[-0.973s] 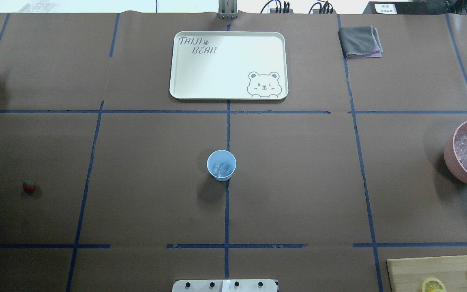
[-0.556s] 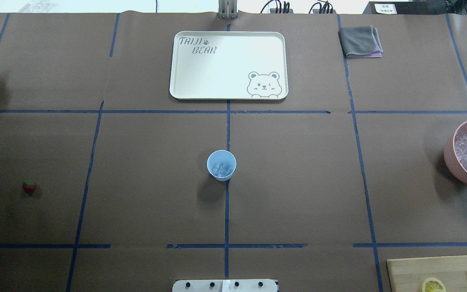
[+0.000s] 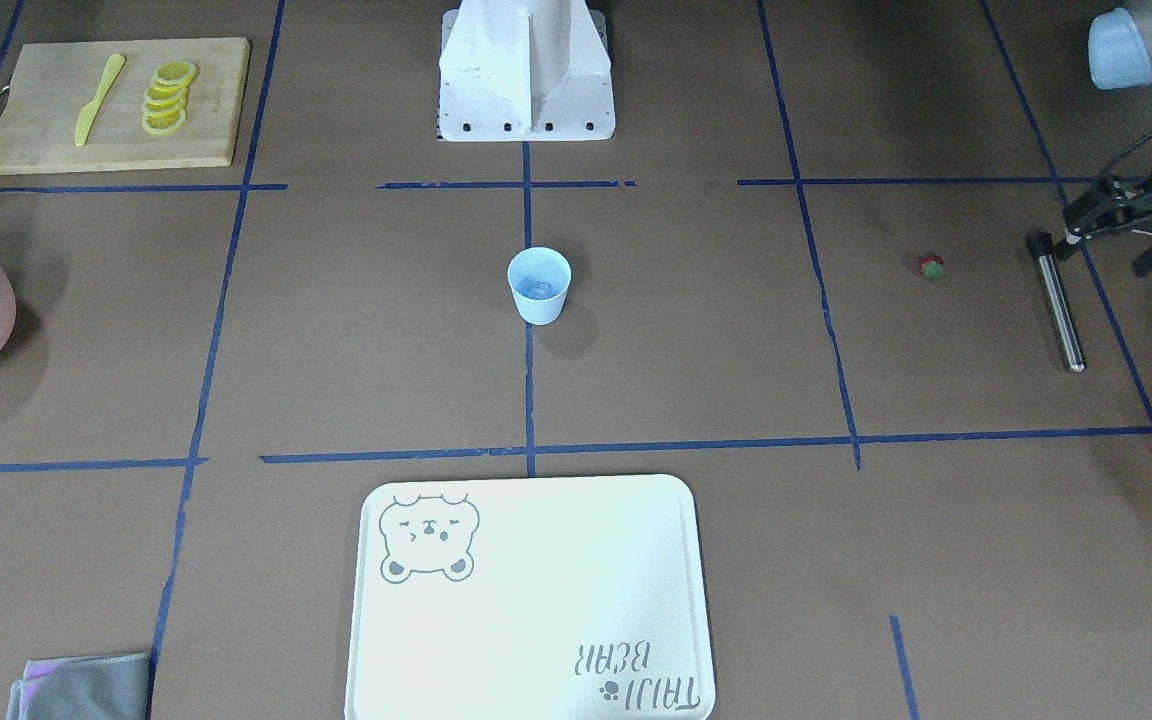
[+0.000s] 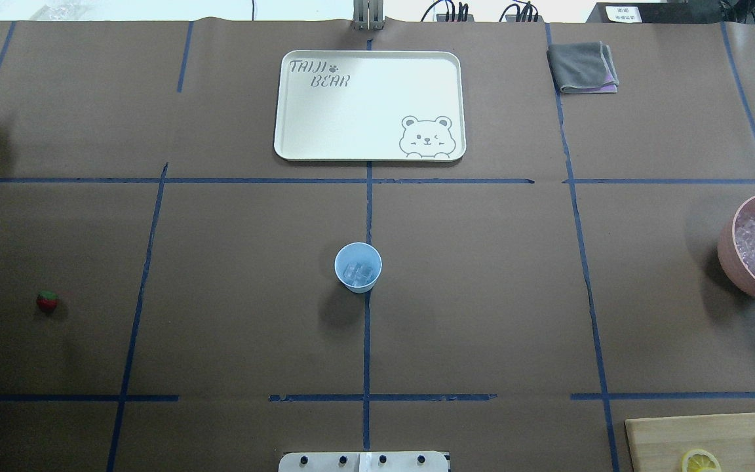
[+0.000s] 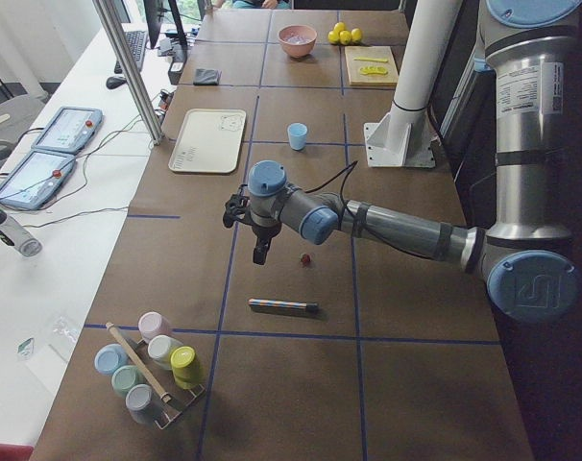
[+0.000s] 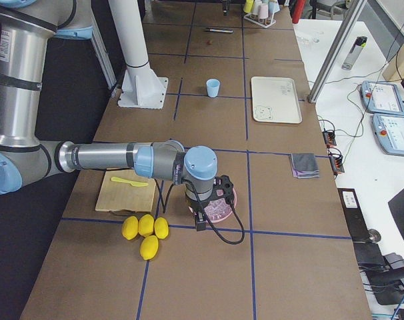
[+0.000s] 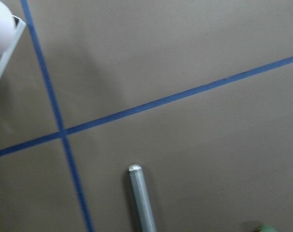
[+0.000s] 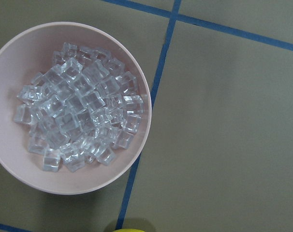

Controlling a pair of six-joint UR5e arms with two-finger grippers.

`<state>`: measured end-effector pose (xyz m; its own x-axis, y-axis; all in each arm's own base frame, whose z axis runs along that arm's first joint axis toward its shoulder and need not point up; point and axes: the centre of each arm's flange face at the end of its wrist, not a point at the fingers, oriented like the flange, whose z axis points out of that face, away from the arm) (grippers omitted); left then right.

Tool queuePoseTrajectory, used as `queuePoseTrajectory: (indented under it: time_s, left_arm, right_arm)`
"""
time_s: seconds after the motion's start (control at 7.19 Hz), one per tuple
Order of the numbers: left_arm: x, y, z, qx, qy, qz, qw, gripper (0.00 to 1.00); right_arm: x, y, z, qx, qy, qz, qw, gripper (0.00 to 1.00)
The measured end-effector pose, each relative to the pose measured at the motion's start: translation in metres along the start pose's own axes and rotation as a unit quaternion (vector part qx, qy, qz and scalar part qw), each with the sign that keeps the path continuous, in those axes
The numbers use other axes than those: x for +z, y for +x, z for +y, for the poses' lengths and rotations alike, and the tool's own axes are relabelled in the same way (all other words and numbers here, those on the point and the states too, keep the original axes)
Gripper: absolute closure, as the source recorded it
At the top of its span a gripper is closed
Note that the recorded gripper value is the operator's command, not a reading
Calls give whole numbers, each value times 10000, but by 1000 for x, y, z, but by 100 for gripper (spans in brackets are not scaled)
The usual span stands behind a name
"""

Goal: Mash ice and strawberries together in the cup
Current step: 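Reach the left gripper to the red strawberry and grasp it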

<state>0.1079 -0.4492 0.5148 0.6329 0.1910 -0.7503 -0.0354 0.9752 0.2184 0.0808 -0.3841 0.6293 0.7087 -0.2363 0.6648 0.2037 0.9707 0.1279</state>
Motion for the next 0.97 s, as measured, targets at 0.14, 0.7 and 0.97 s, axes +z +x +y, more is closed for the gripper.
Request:
queuePoseTrajectory:
  time_s: [0.14,0.7,0.97]
  left_arm:
    - [10,22,14,-68,-4,-87,9999,0]
    - [67,74,61,-279,-28,-279,9992,0]
    - [95,84,74,-255,-81,-348,9990,0]
  right_arm:
    - [0,0,0,1,-3,2,10000,2]
    - [1,1,1,3,-7,3,10000,1]
    - [1,1,1,10,-14,1,10000,1]
